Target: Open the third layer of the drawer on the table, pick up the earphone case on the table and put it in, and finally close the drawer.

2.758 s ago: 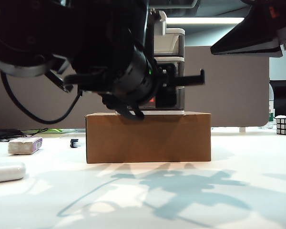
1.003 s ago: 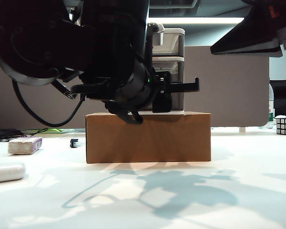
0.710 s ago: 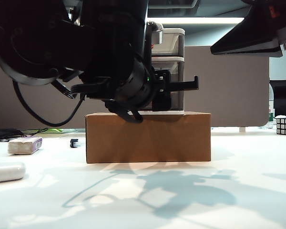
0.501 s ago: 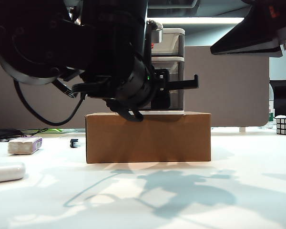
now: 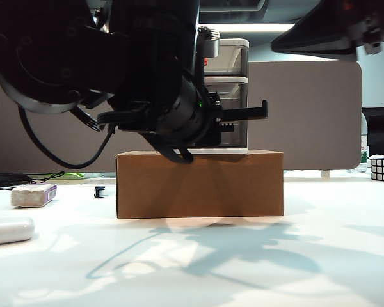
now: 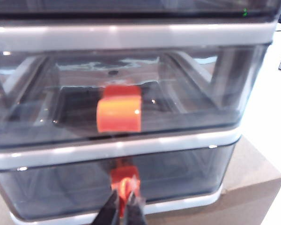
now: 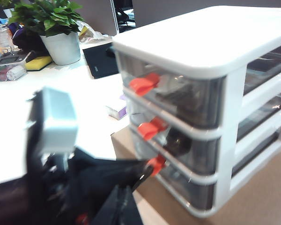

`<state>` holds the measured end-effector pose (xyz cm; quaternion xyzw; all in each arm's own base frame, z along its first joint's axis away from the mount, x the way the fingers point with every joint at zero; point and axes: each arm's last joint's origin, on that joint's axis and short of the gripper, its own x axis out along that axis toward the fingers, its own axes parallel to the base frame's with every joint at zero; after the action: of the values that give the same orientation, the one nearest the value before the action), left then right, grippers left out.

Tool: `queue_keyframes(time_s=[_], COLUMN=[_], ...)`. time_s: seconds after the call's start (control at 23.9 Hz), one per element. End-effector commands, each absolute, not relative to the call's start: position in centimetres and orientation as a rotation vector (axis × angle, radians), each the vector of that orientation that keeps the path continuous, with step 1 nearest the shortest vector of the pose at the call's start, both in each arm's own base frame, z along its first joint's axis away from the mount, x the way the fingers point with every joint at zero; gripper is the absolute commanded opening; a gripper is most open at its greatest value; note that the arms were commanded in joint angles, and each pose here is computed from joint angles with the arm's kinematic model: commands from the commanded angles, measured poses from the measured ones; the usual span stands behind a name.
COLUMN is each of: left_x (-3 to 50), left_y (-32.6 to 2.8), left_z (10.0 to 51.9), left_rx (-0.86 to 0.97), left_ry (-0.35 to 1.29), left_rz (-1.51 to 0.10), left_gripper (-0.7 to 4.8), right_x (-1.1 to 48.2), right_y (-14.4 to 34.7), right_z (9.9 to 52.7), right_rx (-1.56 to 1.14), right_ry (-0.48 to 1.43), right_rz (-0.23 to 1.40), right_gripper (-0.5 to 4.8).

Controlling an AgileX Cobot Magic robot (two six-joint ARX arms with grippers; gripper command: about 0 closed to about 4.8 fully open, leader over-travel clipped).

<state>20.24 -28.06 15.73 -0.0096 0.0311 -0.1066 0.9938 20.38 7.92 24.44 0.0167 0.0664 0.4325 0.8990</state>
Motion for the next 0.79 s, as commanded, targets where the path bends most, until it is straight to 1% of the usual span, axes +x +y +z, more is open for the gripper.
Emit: queue_keyframes(time_s=[0.04, 0.33, 0.58, 0.79], left_x=[20.0, 19.8, 19.8, 19.5], left_y=[-28.3, -28.4, -28.4, -28.6], left_z=[16.0, 16.0, 16.0, 16.1], left_rx=[-0.034, -0.036, -0.034, -0.026], left_ry=[0.051, 0.051, 0.049, 0.047], left_rz=[-0.223, -0.226, -0.213, -0.219], left_gripper=[-0.06, -0.06, -0.06, -0.06], right_x=[21.8, 25.3, 27.2, 28.4], right_y=[8.4, 9.6, 11.4, 12.0], right_z=[25.2, 25.7, 25.6, 25.2], right_rx=[0.042, 0.047, 0.046, 0.046], right_ry=[0.124, 0.151, 0.167, 0.18], right_rz=[0.9, 0.92, 0.96, 0.948], right_gripper=[-0.05, -0.05, -0.05, -0.05])
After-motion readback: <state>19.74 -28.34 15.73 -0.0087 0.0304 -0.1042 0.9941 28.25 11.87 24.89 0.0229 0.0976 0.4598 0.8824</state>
